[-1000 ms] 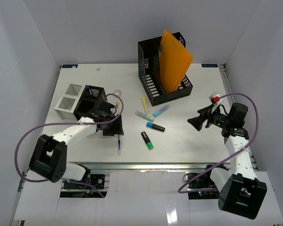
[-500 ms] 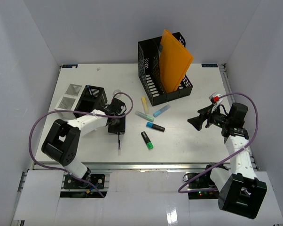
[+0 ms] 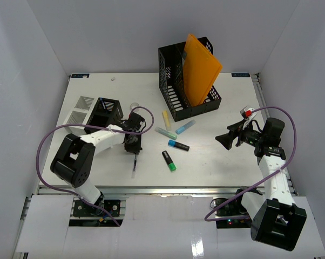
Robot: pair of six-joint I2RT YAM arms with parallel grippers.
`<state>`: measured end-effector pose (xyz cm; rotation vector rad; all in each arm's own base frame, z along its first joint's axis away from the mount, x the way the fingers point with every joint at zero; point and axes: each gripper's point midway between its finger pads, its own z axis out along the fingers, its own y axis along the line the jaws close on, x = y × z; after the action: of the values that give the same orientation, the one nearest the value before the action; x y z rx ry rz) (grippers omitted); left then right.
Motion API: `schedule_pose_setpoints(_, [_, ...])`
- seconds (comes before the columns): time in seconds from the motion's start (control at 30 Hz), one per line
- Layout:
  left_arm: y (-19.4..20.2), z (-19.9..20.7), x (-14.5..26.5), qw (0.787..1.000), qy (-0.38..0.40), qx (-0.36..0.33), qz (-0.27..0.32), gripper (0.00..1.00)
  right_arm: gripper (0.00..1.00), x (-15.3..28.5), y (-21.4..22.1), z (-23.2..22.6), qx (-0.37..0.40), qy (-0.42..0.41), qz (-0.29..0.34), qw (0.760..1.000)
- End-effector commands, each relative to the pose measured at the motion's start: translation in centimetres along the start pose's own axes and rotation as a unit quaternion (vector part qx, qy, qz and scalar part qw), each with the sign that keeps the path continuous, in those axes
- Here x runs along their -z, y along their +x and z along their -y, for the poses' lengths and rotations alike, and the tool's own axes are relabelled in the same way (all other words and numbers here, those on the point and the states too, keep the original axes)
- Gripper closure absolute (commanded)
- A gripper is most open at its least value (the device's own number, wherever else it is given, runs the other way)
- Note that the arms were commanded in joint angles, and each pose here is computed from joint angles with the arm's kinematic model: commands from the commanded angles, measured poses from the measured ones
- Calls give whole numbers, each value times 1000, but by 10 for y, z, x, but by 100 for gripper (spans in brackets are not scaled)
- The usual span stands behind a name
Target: Organize the desk
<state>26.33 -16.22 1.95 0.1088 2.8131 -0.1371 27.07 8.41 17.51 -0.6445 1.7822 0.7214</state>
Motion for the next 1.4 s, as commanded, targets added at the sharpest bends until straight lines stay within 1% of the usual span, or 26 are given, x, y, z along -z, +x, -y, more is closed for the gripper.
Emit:
schedule_pose_setpoints(0.0, [-6, 5, 7, 1000, 11, -1, 15, 96, 5, 1, -7, 1, 15, 1, 6, 1000])
schedule_pose_setpoints(0.07, [-9, 7, 11, 1000, 18, -1, 21, 99, 5, 1, -7, 1, 16, 1, 7, 1000])
schedule_pose_setpoints(0.17, [-18, 12, 21, 999, 30, 0, 39, 100, 5, 1, -7, 1, 16, 2, 7, 1000])
schedule_pose_setpoints(0.23, [-34, 18, 37, 997, 49, 3, 66, 100, 5, 1, -7, 1, 17, 2, 7, 1000])
schedule_pose_setpoints(0.27, [-45, 23, 48, 994, 64, 3, 86, 100, 5, 1, -8, 1, 16, 3, 7, 1000])
schedule_pose_setpoints(0.33, [-77, 29, 79, 984, 99, 13, 150, 100, 5, 1, -8, 1, 17, 2, 7, 1000])
schedule_pose_setpoints(0.43, [-119, 29, 127, 958, 146, 20, 245, 100, 5, 1, -8, 1, 18, 2, 8, 1000])
schedule_pose_setpoints(0.5, [-156, 15, 172, 924, 176, 33, 337, 100, 5, 2, -9, 0, 19, 0, 9, 1000])
schedule_pose_setpoints(0.57, [-180, -1, 202, 893, 189, 27, 407, 100, 5, 2, -9, -1, 19, 0, 9, 1000])
schedule_pose_setpoints(0.63, [-202, -22, 221, 864, 181, 27, 468, 100, 5, 1, -9, -1, 19, -1, 8, 1000])
schedule_pose_setpoints(0.73, [-226, -46, 241, 831, 166, 27, 530, 100, 5, 2, -10, -1, 21, -1, 10, 1000])
schedule_pose_setpoints(0.77, [-233, -59, 245, 822, 152, 31, 549, 100, 5, 1, -10, -1, 20, -1, 9, 1000])
schedule_pose_setpoints(0.8, [-244, -69, 256, 802, 138, 34, 580, 100, 5, 1, -9, 0, 19, -1, 9, 1000])
schedule_pose_setpoints(0.93, [-265, -103, 276, 743, 89, 43, 661, 100, 5, 2, -10, 0, 21, 0, 9, 1000])
schedule_pose_setpoints(1.03, [-278, -124, 272, 730, 55, 59, 678, 100, 5, 1, -10, 0, 21, -1, 9, 1000])
schedule_pose_setpoints(1.17, [-290, -134, 260, 728, 44, 62, 681, 100, 5, 1, -10, -1, 20, -5, 10, 1000])
schedule_pose_setpoints(1.23, [-294, -138, 246, 739, 33, 62, 670, 100, 5, 1, -10, -2, 19, -6, 10, 1000])
schedule_pose_setpoints(1.33, [-293, -143, 236, 744, 22, 61, 665, 100, 5, 1, -10, -2, 19, -6, 10, 1000])
schedule_pose_setpoints(1.37, [-290, -152, 231, 746, 10, 64, 663, 100, 5, 1, -10, -2, 19, -6, 10, 1000])
